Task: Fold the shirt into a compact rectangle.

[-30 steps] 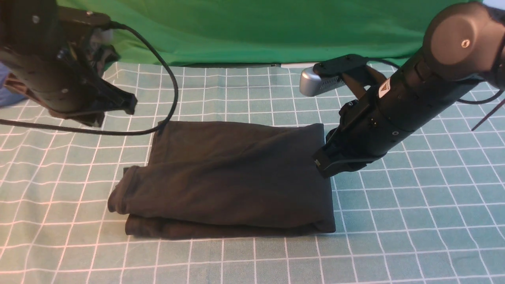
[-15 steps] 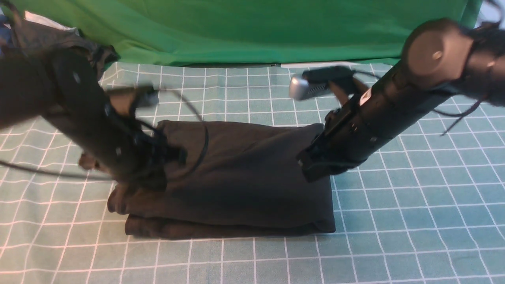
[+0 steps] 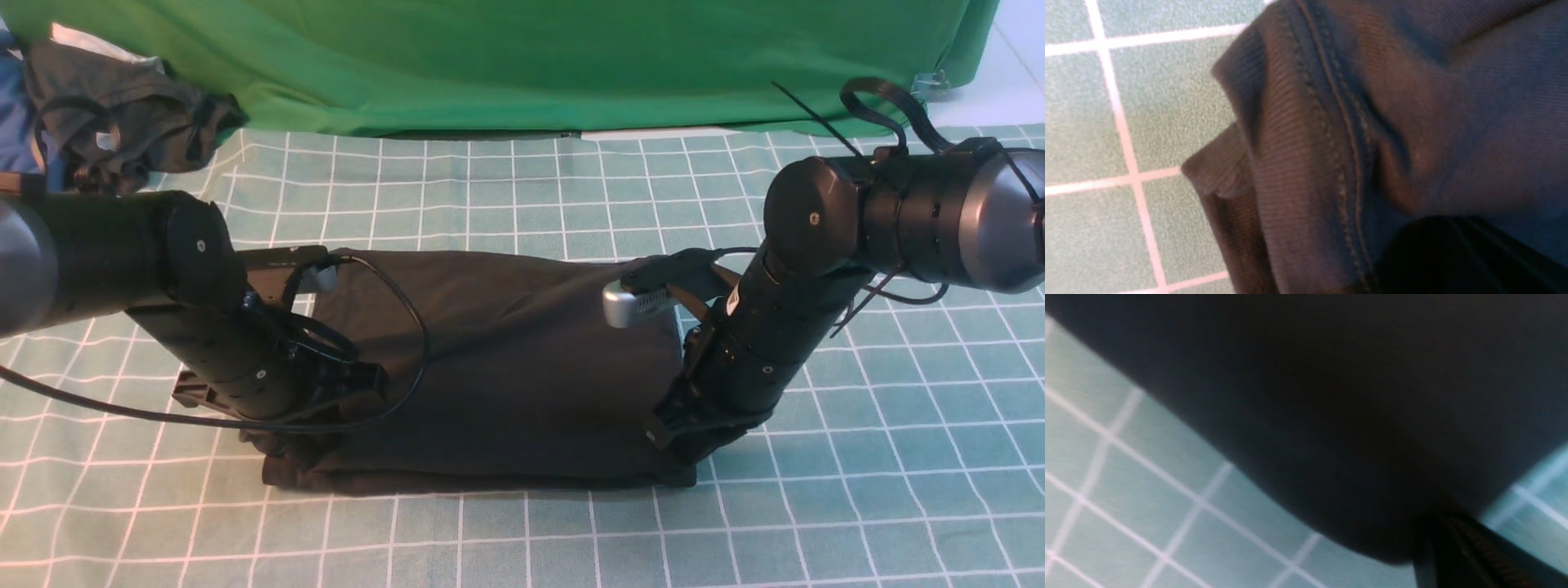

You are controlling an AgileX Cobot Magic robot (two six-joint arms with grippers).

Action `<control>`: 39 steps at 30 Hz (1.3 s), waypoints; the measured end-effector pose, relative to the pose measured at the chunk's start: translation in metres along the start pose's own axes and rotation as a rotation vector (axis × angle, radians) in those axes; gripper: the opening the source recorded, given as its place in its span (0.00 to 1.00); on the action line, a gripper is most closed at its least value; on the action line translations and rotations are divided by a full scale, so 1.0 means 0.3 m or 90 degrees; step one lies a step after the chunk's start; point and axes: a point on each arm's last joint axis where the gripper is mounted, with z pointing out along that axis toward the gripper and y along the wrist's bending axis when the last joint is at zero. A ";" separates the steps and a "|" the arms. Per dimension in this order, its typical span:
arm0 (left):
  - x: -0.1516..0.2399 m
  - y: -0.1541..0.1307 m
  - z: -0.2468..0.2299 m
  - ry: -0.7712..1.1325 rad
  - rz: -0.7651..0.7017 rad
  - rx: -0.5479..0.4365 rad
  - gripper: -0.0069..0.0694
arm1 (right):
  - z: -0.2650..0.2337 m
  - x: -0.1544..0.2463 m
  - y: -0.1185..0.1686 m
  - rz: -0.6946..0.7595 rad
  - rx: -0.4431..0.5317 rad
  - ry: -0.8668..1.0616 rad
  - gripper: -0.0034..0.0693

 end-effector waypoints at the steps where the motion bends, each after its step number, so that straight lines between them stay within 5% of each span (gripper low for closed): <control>1: 0.001 -0.003 -0.017 -0.008 0.002 0.002 0.10 | -0.008 0.003 -0.001 0.000 0.007 0.000 0.09; 9: 0.027 -0.031 -0.213 -0.104 0.020 0.020 0.10 | -0.166 -0.002 0.017 -0.009 0.037 -0.121 0.10; 14: 0.092 -0.051 -0.384 -0.181 0.039 0.037 0.10 | -0.238 -0.030 -0.078 0.069 0.047 -0.181 0.15; 24: 0.269 -0.071 -0.575 -0.279 0.048 0.089 0.10 | -0.196 -0.191 -0.191 0.133 0.013 -0.204 0.68; 28: 0.356 -0.066 -0.577 -0.284 0.045 0.108 0.10 | -0.093 -0.241 -0.221 0.159 -0.014 -0.179 0.74; 33: 0.428 -0.057 -0.563 -0.284 0.043 0.116 0.10 | -0.013 -0.254 -0.235 0.186 -0.039 -0.153 0.73; 35: 0.461 -0.051 -0.553 -0.284 0.038 0.119 0.10 | 0.017 -0.254 -0.241 0.182 -0.044 -0.142 0.65; 39: 0.480 -0.049 -0.549 -0.284 0.027 0.124 0.10 | 0.027 -0.261 -0.226 0.116 -0.044 -0.144 0.26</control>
